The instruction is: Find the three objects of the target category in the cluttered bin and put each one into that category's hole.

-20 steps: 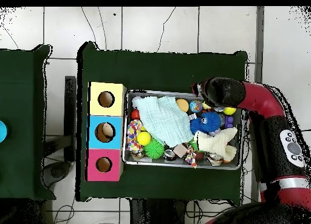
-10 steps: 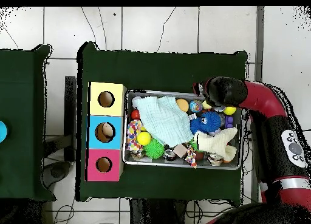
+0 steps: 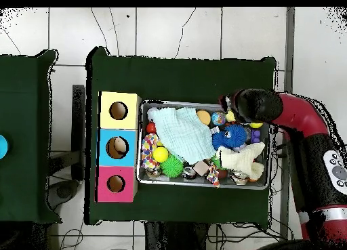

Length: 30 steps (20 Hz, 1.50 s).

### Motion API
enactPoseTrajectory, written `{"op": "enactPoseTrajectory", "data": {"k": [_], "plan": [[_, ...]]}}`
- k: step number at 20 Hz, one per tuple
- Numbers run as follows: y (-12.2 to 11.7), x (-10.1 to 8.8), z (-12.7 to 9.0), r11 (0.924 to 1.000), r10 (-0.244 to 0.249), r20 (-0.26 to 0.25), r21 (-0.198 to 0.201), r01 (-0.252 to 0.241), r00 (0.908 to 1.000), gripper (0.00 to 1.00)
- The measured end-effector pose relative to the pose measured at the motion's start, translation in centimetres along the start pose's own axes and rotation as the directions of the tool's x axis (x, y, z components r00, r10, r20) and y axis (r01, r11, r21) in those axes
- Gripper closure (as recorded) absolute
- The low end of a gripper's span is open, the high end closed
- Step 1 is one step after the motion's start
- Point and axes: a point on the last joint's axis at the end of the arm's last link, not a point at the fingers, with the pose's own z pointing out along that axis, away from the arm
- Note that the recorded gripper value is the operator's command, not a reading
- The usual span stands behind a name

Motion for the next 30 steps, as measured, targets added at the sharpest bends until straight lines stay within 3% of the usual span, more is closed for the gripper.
{"op": "enactPoseTrajectory", "data": {"k": [5, 12, 30], "plan": [[-0.6, 1.3, -2.6, 0.9999, -0.006, -0.01, 0.016, 0.006, 0.9999, 0.0], [-1.2, 3.0, -4.4, 0.9997, -0.003, -0.023, 0.025, 0.004, 0.9997, 0.0], [0.0, 6.1, -3.1, 0.9998, -0.005, -0.068, -0.021, 0.003, 0.9977, 0.0]]}}
